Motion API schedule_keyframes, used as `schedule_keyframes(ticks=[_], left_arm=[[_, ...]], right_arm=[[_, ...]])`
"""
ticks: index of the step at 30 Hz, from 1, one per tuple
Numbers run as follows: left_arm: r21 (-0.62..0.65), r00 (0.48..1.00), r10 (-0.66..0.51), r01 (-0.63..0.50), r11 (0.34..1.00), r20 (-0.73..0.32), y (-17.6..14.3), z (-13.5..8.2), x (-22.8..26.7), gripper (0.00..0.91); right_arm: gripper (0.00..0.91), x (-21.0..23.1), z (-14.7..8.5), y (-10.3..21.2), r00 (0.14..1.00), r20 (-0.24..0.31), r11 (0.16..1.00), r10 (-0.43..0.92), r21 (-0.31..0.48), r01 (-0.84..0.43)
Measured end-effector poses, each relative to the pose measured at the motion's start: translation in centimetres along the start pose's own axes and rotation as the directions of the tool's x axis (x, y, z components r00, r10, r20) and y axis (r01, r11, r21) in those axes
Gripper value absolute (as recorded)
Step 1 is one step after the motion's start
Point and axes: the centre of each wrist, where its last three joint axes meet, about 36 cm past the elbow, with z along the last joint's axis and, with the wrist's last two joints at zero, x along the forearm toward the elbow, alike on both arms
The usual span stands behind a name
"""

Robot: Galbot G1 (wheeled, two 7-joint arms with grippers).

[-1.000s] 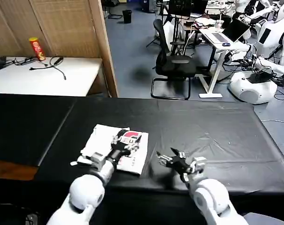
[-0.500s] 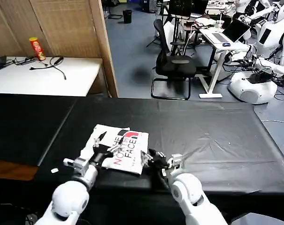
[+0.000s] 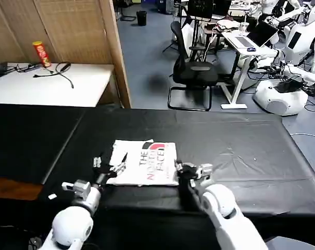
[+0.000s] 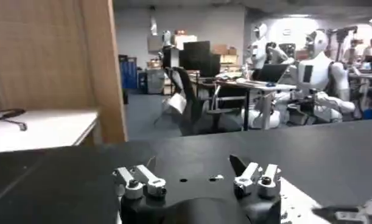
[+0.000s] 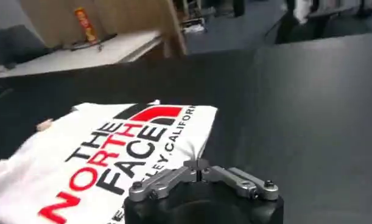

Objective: Fold and organize the clothes.

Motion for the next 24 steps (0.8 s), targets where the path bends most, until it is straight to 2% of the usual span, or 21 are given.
schedule_keyframes(ticks=[1,5,8,12,14,19,22,24], left_arm=[[0.000,1.000,-0.005,0.005,1.000,-0.004,0.1,0.2,0.1,0.878],[0.006,1.000,-0.027,0.027,1.000,-0.016,0.3,0.7,0.5,0.878],[0.018,0.999,-0.036,0.037,0.999,-0.024,0.4,0.9,0.8,0.878],[0.012,0.999,-0.042,0.042,0.999,-0.002,0.8,1.4,1.4,0.878],[0.012,0.999,-0.042,0.042,0.999,0.018,0.9,1.8,1.6,0.878],[0.020,0.998,-0.055,0.055,0.998,-0.007,0.6,2.2,2.1,0.878],[0.022,0.998,-0.060,0.060,0.998,-0.018,0.3,1.9,2.8,0.878],[0.017,0.997,-0.068,0.069,0.998,-0.020,0.3,1.8,3.4,0.878]], right_arm=[[0.878,0.2,-0.1,-0.6,1.000,-0.002,1.000,0.008,0.000,-0.008],[0.878,1.6,-0.6,-2.1,1.000,0.010,0.999,0.027,0.025,-0.027],[0.878,2.9,-0.7,-2.4,0.998,0.052,0.997,0.043,0.054,-0.046],[0.878,5.2,-0.9,-2.4,0.987,0.149,0.990,0.060,0.121,-0.078],[0.878,6.3,-0.7,-2.3,0.973,0.223,0.980,0.068,0.169,-0.107],[0.878,8.4,0.3,-2.0,0.928,0.365,0.952,0.071,0.253,-0.173],[0.878,9.9,1.5,-1.8,0.898,0.432,0.935,0.084,0.278,-0.221],[0.878,10.9,2.6,-1.7,0.885,0.455,0.931,0.099,0.272,-0.244]])
